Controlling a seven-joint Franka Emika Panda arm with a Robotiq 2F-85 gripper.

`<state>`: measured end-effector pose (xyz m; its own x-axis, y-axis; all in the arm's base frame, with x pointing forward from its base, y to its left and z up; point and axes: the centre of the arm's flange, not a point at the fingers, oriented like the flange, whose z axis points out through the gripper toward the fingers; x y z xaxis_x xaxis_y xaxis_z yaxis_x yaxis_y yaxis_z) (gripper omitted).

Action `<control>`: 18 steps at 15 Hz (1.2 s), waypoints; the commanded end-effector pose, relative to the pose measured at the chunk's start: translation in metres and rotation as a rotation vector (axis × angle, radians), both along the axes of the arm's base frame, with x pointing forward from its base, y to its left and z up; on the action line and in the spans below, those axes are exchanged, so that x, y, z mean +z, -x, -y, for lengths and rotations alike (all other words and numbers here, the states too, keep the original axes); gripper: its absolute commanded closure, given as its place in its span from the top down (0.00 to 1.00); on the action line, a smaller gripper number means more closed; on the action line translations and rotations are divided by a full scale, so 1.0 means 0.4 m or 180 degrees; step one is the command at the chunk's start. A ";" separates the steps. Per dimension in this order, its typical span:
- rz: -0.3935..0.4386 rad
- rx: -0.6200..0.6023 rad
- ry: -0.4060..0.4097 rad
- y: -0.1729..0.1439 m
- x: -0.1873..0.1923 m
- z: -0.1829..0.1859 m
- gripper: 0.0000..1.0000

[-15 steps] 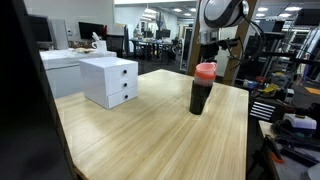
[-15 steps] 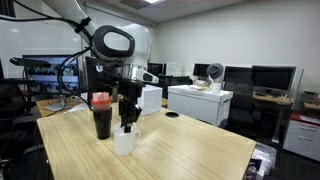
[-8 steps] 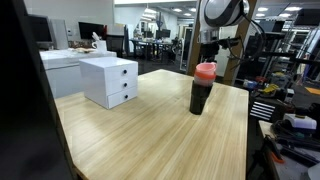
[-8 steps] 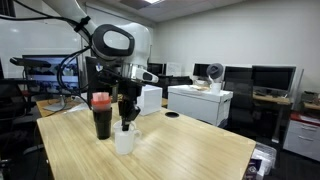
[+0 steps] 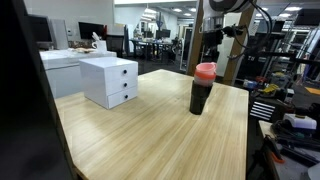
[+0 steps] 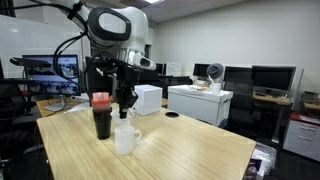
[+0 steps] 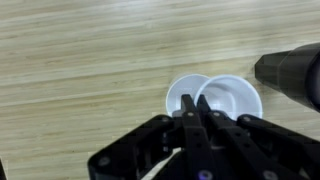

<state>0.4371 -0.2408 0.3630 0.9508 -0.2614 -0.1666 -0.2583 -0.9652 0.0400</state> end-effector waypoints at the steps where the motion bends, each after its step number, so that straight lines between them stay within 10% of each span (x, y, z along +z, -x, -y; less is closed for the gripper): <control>1: 0.0118 0.0144 -0.0032 -0.005 0.087 -0.009 0.05; 10: 0.0628 0.0615 -0.0031 -0.064 0.294 -0.100 0.05; 18: 0.0549 0.1300 -0.0285 -0.052 0.367 -0.231 0.05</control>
